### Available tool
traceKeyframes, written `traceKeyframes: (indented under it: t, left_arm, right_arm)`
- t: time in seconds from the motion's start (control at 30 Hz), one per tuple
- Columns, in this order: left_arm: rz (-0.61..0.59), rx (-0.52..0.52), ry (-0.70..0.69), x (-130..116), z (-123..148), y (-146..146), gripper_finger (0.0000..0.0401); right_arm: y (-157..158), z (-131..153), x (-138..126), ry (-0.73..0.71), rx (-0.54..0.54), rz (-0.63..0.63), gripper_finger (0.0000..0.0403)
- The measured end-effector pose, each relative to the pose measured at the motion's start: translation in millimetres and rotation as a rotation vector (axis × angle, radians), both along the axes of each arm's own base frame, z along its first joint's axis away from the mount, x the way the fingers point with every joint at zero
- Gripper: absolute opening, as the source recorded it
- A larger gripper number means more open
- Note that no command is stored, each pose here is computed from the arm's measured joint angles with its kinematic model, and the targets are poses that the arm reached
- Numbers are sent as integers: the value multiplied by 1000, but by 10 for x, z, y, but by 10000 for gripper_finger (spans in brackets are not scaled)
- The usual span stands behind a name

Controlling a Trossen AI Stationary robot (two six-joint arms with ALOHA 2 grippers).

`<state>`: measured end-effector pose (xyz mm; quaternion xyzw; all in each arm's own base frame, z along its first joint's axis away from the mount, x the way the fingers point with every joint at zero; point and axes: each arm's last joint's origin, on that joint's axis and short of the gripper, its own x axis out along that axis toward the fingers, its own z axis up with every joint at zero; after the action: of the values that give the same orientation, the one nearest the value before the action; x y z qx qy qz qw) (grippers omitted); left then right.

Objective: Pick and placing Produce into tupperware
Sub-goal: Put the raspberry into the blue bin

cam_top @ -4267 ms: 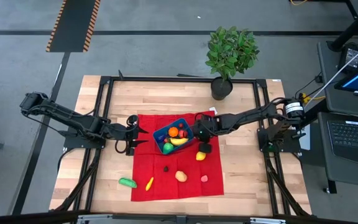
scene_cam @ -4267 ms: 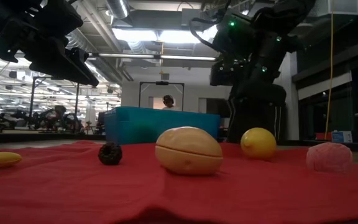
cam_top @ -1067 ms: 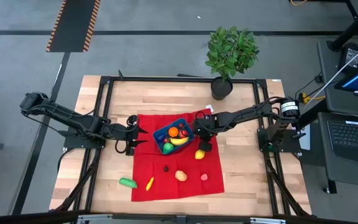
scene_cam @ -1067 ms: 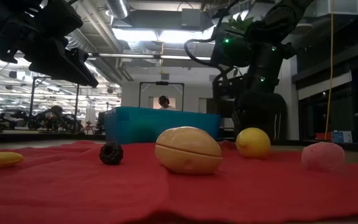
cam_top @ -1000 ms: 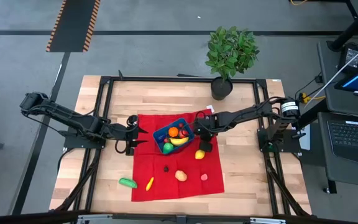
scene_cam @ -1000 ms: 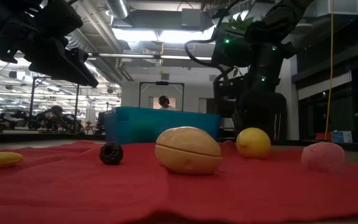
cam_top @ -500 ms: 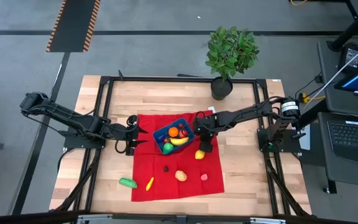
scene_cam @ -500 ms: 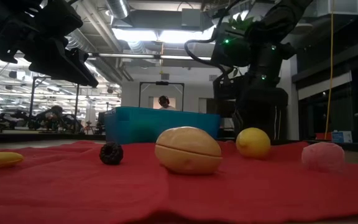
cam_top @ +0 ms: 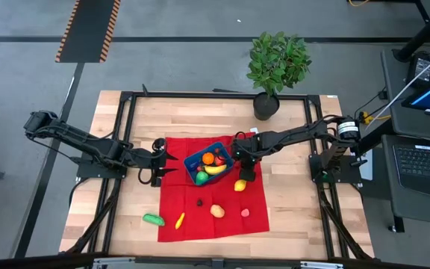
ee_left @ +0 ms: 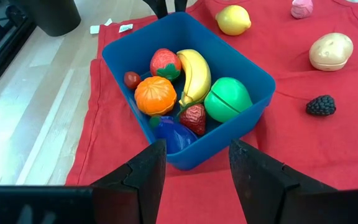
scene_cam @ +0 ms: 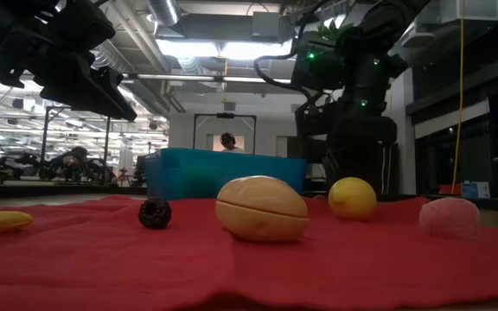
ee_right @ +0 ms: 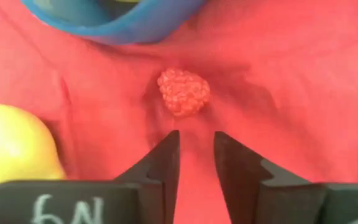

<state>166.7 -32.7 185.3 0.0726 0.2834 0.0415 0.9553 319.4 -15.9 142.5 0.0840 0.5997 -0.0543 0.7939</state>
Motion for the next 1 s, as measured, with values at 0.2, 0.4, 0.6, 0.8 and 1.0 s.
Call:
traceKeyframes:
  t: [0.2,0.4,0.6,0.8,1.0]
  left_arm:
    - [0,0,0,0,0,0,168]
    - [-1,0,0,0,0,0,168]
    - [0,1,0,0,0,0,168]
    - [-1,1,0,0,0,0,168]
    - [-1,1,0,0,0,0,168]
  right_arm:
    - [0,38,2,-14,-20,64,165]
    - [-4,73,29,-24,-76,200,206]
    - [-25,85,66,-54,-161,256,212]
    - [-27,106,118,-111,-176,270,212]
    - [-12,103,116,-117,-129,275,212]
